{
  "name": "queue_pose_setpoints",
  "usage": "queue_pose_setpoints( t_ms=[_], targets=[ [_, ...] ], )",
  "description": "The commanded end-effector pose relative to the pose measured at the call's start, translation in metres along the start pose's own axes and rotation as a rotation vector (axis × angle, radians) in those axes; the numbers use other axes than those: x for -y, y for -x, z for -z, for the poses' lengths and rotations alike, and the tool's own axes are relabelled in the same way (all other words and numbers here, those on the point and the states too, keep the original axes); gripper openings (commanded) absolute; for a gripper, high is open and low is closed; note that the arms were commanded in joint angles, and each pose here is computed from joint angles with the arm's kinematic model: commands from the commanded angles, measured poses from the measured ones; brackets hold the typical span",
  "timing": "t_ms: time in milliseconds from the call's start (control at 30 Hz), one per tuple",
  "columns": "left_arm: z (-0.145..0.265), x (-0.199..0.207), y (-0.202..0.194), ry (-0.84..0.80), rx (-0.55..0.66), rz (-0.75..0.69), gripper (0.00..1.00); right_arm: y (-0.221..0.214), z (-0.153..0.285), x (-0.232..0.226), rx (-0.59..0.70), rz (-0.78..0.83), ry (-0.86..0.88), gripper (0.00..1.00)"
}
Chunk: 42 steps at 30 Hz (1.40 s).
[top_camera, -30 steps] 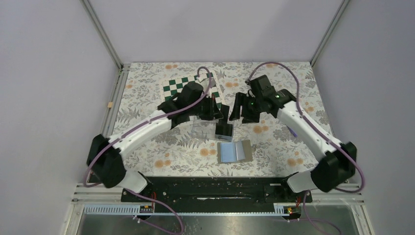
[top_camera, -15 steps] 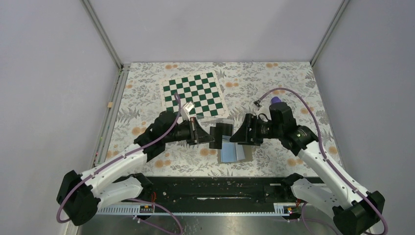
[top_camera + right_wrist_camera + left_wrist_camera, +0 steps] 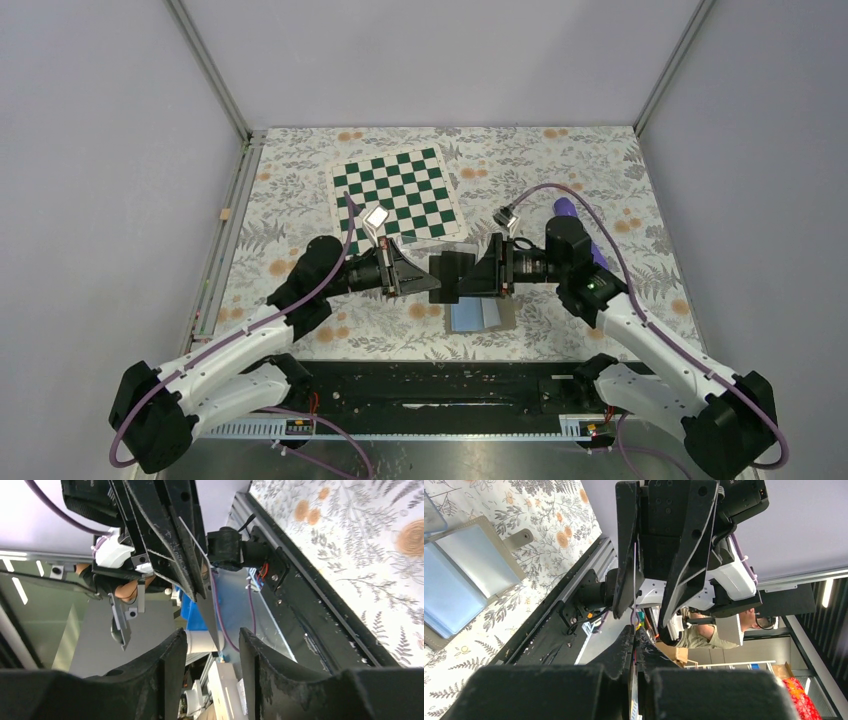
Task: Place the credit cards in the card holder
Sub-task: Pick up the credit card from the storage box.
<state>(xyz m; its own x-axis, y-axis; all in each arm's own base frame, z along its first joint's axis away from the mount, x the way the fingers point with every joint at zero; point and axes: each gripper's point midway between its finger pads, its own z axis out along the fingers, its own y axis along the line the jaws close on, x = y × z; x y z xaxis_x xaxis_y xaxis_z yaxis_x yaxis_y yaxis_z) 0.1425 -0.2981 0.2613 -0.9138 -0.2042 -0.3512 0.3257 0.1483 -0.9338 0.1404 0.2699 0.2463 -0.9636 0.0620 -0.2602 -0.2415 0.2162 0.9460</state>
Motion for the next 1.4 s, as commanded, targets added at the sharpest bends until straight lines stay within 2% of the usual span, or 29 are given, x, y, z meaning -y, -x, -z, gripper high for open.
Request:
queue_pose_setpoints(
  t_ms=[0, 167, 467, 600, 700, 733, 767, 867, 967, 1033, 1167, 1367],
  targets=[
    [0.000, 0.014, -0.002, -0.073, -0.012, -0.023, 0.00, -0.004, -0.008, -0.029, -0.055, 0.055, 0.107, 0.47],
    [-0.001, 0.012, -0.005, -0.072, -0.030, -0.016, 0.00, 0.001, -0.014, -0.033, -0.054, 0.042, 0.137, 0.37],
    [0.000, 0.007, -0.009, -0.067, -0.044, -0.005, 0.00, 0.006, -0.018, -0.036, -0.066, 0.045, 0.142, 0.33],
    [-0.001, 0.004, -0.011, -0.063, -0.051, -0.003, 0.00, 0.004, -0.018, -0.034, -0.068, 0.045, 0.138, 0.19],
    [-0.001, 0.003, -0.011, -0.059, -0.054, -0.001, 0.00, 0.004, -0.018, -0.033, -0.065, 0.050, 0.137, 0.00],
    [-0.001, 0.002, -0.012, -0.058, -0.056, 0.000, 0.00, 0.003, -0.017, -0.032, -0.066, 0.050, 0.135, 0.00],
    [0.000, 0.002, -0.012, -0.057, -0.054, -0.002, 0.04, 0.003, -0.017, -0.031, -0.063, 0.057, 0.133, 0.00],
    [0.001, -0.006, -0.012, -0.021, -0.042, -0.007, 0.43, 0.002, -0.017, -0.020, -0.047, 0.065, 0.083, 0.00],
    [0.003, -0.019, -0.010, 0.044, -0.014, -0.014, 0.56, 0.001, -0.015, 0.007, -0.026, 0.073, -0.042, 0.00],
    [0.005, -0.033, -0.008, 0.107, 0.013, -0.006, 0.60, -0.002, -0.011, 0.034, -0.009, 0.068, -0.162, 0.00],
    [0.005, -0.071, -0.012, 0.256, 0.023, 0.069, 0.61, -0.009, 0.001, 0.083, -0.003, 0.052, -0.343, 0.00],
    [-0.001, -0.120, -0.026, 0.412, -0.032, 0.160, 0.59, -0.005, 0.028, 0.152, 0.086, -0.009, -0.548, 0.00]
  ],
)
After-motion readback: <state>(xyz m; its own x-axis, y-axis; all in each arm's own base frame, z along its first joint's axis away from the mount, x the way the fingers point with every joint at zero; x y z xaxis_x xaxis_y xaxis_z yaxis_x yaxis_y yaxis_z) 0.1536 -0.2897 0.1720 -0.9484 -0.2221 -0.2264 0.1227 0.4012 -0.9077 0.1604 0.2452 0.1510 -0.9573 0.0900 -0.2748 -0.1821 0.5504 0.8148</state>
